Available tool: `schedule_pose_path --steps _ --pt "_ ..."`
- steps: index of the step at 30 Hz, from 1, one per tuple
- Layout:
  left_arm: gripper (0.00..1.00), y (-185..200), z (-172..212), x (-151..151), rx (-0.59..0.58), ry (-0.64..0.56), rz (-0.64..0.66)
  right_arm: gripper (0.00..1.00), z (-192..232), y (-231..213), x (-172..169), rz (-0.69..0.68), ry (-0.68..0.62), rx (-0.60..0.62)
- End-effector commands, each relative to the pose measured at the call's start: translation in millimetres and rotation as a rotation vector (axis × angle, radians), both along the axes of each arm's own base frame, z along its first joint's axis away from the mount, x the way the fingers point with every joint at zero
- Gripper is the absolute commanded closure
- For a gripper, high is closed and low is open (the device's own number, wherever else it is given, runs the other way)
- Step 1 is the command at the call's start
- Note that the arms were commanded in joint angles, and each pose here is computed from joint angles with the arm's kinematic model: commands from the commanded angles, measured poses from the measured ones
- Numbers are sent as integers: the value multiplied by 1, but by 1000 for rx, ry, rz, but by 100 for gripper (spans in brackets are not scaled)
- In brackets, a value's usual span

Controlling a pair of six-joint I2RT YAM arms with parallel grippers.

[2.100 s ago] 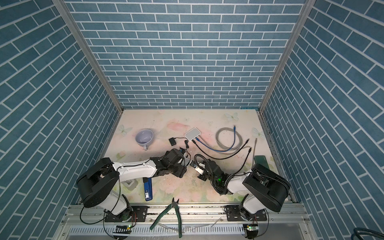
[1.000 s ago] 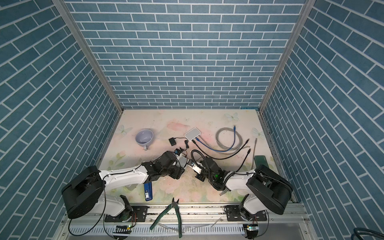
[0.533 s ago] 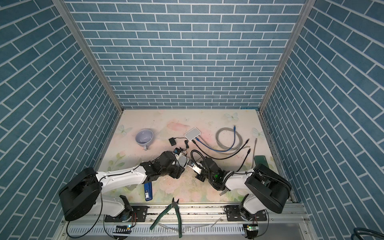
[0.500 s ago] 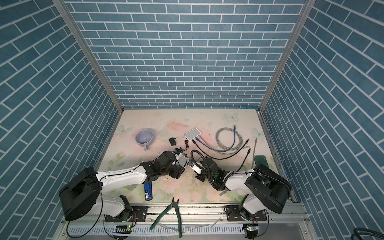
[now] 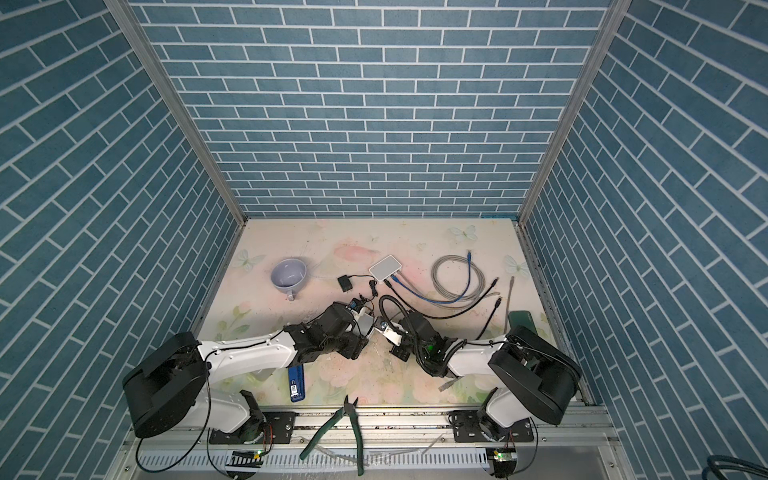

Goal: Insert the plug into the switch port

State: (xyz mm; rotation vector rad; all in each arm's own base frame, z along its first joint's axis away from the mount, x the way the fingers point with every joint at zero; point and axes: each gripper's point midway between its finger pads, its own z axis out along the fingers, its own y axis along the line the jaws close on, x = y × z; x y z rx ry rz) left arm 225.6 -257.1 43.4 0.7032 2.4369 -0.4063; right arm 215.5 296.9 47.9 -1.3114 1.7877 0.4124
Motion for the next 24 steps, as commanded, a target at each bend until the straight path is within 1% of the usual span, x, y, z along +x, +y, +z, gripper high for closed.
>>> schedule_pose_path --steps 1,4,8,12,15,17,24 --pt "37 -19 17 -5 -53 -32 -66 100 29 20 17 -9 -46 80" --pt "38 -22 20 -4 -59 -50 -57 100 36 24 21 -24 -45 109" --pt "38 -28 22 -4 -82 -59 -51 100 53 28 24 -38 -59 180" --pt "38 -35 21 -9 -119 -48 -73 100 63 29 26 -43 -74 203" --pt "38 -44 25 -14 -176 -39 -108 100 70 30 26 -39 -84 221" --pt "38 -49 30 -16 -211 -43 -129 100 69 30 25 -34 -86 208" --pt "38 -71 44 -30 -253 -49 -246 100 73 37 22 13 -90 209"
